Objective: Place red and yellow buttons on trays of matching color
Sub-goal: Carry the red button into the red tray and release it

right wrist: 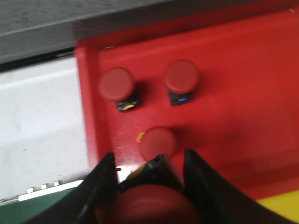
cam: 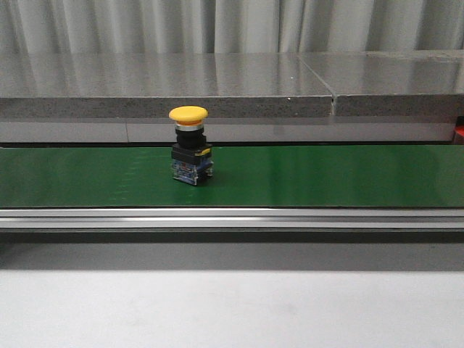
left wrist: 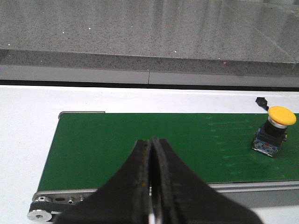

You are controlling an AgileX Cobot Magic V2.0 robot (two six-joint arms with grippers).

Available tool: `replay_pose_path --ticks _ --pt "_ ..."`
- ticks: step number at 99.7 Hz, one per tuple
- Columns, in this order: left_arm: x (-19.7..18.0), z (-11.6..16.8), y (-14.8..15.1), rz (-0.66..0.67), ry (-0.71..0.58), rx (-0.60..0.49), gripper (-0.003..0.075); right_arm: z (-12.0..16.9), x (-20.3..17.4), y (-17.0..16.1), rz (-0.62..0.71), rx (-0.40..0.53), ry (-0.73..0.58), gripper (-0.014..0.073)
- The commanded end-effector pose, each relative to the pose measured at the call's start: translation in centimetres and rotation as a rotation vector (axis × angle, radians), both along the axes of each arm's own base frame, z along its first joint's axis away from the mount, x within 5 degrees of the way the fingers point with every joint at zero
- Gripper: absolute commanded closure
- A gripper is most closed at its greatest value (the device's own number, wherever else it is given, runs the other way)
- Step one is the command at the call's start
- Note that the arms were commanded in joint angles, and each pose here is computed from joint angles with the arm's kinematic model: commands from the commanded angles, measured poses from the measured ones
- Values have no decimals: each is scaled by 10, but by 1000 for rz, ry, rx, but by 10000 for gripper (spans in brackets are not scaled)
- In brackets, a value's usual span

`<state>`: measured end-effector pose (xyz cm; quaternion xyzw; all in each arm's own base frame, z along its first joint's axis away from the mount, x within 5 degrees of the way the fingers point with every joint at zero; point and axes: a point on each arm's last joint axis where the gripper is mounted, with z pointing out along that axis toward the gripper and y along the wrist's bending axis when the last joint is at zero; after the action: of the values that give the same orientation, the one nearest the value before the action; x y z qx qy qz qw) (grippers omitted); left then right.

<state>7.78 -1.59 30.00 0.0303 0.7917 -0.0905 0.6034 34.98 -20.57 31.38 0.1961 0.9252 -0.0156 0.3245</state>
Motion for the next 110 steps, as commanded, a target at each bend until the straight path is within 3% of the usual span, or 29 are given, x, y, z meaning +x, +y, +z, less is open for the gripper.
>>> replay_pose_path --ticks 1,16,44,110 --pt "2 14 0 6 -80 -29 739 22 -9 -22 -96 -27 -112 526" --pt "2 14 0 6 -80 -29 739 -2 -4 -42 -154 28 -119 526" --pt "2 14 0 6 -80 -29 739 -40 22 -56 -155 45 -91 526" --pt "2 14 0 7 -84 -30 739 -85 47 -76 -155 63 -41 510"
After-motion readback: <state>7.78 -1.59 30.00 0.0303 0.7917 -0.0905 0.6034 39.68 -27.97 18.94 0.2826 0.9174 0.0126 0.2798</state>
